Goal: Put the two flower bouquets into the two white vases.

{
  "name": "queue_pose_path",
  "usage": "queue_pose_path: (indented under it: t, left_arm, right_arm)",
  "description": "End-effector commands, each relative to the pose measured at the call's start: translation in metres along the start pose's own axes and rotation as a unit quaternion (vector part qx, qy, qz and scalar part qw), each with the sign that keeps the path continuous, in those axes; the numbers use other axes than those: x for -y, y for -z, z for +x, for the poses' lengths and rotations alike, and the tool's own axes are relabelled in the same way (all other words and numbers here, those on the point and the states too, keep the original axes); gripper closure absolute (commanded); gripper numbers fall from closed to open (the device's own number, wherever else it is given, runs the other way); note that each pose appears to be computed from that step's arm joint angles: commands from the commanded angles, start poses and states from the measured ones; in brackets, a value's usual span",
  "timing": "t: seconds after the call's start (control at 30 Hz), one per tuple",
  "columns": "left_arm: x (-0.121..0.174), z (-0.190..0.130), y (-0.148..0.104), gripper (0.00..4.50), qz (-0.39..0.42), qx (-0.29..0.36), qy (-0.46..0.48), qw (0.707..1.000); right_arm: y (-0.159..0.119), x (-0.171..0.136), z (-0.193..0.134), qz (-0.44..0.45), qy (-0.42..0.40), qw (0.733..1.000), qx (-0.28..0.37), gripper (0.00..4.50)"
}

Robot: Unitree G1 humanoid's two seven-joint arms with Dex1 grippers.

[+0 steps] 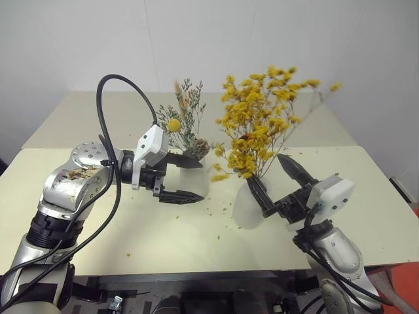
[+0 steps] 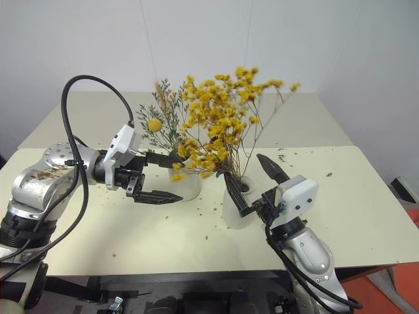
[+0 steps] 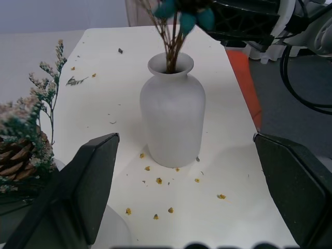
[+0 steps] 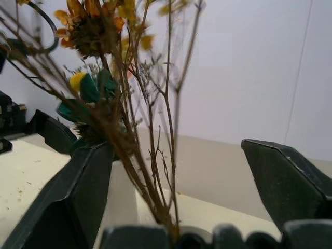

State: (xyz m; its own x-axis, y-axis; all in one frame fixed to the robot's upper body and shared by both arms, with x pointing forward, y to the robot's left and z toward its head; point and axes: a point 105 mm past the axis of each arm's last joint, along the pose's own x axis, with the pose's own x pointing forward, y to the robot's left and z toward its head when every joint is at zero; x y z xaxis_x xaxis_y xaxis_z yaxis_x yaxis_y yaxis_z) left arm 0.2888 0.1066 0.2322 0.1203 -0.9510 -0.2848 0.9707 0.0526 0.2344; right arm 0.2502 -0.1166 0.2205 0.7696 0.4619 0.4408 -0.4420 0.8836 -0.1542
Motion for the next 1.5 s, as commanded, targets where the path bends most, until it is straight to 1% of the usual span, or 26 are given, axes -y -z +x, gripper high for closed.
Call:
queue_pose_path:
  t: [0.03, 0.27, 0.5, 0.63, 0.73, 0.87, 0.97, 1.1, 1.23, 1.33, 1.5]
  left_arm:
    - [-0.001, -0.002, -0.006, 0.0, 0.017, 0.009, -0.007, 1.0]
    - [0.0, 0.0, -0.005, 0.0, 0.016, 0.011, -0.007, 1.0]
    - [0.0, 0.0, -0.006, 0.0, 0.018, 0.011, -0.005, 1.0]
    - [-0.001, 0.001, -0.007, 0.0, 0.018, 0.011, -0.003, 1.0]
    - [-0.001, 0.0, -0.007, 0.0, 0.018, 0.01, -0.002, 1.0]
    - [-0.003, -0.006, -0.006, 0.0, 0.01, 0.012, -0.011, 1.0]
    - [-0.003, -0.028, -0.009, 0.0, 0.002, 0.038, -0.018, 0.999]
    - [0.001, -0.054, -0.003, 0.0, 0.01, 0.033, -0.025, 0.999]
    - [0.003, -0.09, 0.002, 0.0, 0.009, 0.028, -0.067, 0.997]
    - [0.008, -0.115, 0.007, 0.0, 0.018, 0.002, -0.091, 0.996]
    - [0.02, -0.146, 0.007, 0.0, 0.016, -0.026, -0.12, 0.992]
  right_arm:
    - [-0.012, 0.011, -0.007, -0.017, 0.022, 1.0, 0.004, 0.04]
    - [-0.016, 0.025, -0.015, -0.032, 0.032, 0.999, -0.015, 0.04]
    - [-0.026, 0.012, -0.027, -0.041, -0.02, 0.999, -0.018, 0.04]
    - [-0.027, 0.012, -0.031, -0.044, -0.031, 0.998, -0.023, 0.04]
    - [-0.026, 0.015, -0.035, -0.049, -0.025, 0.998, -0.032, 0.04]
    - [-0.024, 0.026, -0.051, -0.062, -0.026, 0.996, -0.063, 0.04]
    - [-0.03, 0.049, -0.068, -0.09, -0.03, 0.991, -0.094, 0.04]
    - [-0.046, 0.075, -0.082, -0.116, -0.051, 0.984, -0.122, 0.04]
    - [-0.06, 0.104, -0.1, -0.137, -0.112, 0.961, -0.21, 0.04]
    - [-0.071, 0.115, -0.111, -0.152, -0.156, 0.943, -0.251, 0.04]
    - [-0.085, 0.13, -0.112, -0.17, -0.189, 0.926, -0.28, 0.04]
